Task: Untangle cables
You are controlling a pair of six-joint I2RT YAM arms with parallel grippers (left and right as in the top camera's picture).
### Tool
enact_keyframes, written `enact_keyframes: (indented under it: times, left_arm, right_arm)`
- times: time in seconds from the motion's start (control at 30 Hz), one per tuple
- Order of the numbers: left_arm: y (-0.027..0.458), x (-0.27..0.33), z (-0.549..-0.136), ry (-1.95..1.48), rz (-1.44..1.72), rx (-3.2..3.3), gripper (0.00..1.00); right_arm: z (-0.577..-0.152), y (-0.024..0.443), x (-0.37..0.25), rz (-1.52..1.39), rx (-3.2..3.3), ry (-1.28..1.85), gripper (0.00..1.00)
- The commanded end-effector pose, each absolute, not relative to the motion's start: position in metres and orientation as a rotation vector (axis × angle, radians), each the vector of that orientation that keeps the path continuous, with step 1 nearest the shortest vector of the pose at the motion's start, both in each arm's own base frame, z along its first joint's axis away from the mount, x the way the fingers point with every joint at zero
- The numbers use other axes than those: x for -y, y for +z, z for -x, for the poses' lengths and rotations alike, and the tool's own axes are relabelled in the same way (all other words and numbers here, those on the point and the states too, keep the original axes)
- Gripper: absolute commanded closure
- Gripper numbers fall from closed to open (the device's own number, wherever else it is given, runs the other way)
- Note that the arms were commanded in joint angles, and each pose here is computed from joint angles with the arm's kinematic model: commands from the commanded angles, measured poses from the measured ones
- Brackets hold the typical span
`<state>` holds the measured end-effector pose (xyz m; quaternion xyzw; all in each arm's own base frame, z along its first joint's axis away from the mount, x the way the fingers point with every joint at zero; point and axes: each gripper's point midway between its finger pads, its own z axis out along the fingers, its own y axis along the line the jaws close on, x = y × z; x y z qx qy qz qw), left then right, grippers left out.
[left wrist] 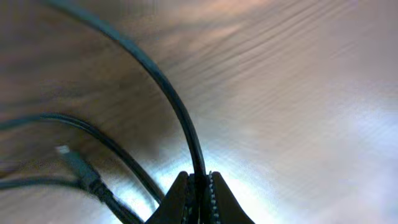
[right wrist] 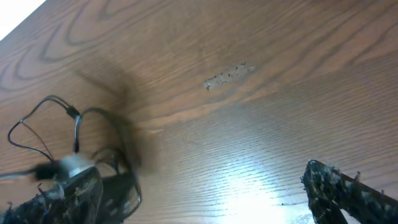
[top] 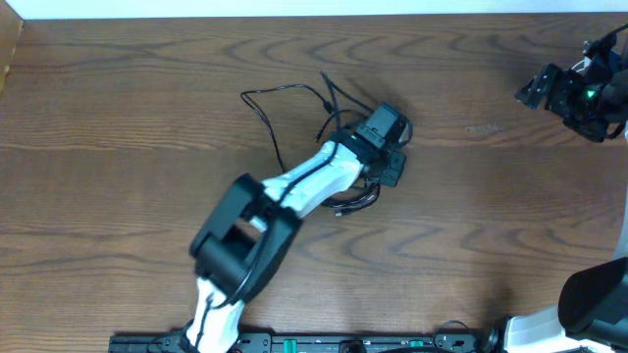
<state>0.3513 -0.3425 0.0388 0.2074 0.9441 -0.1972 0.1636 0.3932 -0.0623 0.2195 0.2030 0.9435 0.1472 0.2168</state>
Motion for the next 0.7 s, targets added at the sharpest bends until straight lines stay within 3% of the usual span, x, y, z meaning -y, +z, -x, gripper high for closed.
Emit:
enact_keyframes:
  times: [0.0,0.17,0.3,0.67]
  left_arm:
    - [0.167,0.345,-0.349,-0.744,-0.661,-2.421,0.92]
    - [0.275,0.32,-0.336,-0.769,-0.681,-2.149,0.93]
    - [0.332,0.293,-0.33,-0.775,-0.624,-2.016,0.93]
    - [0.376,0.233,-0.366,-0.757,-0.372,-1.922,0.93]
  right_arm:
    - [-0.395,0.219,0.047,-0.504,-2.625,0.47,0.01]
    - [-0.397,0.221,0.027,-0.445,-2.627,0.529,0.01]
    - [-0.4,0.222,0.01,-0.383,-2.635,0.541,0.01]
    - [-0.401,0.224,-0.042,-0.196,-2.655,0.594,0.01]
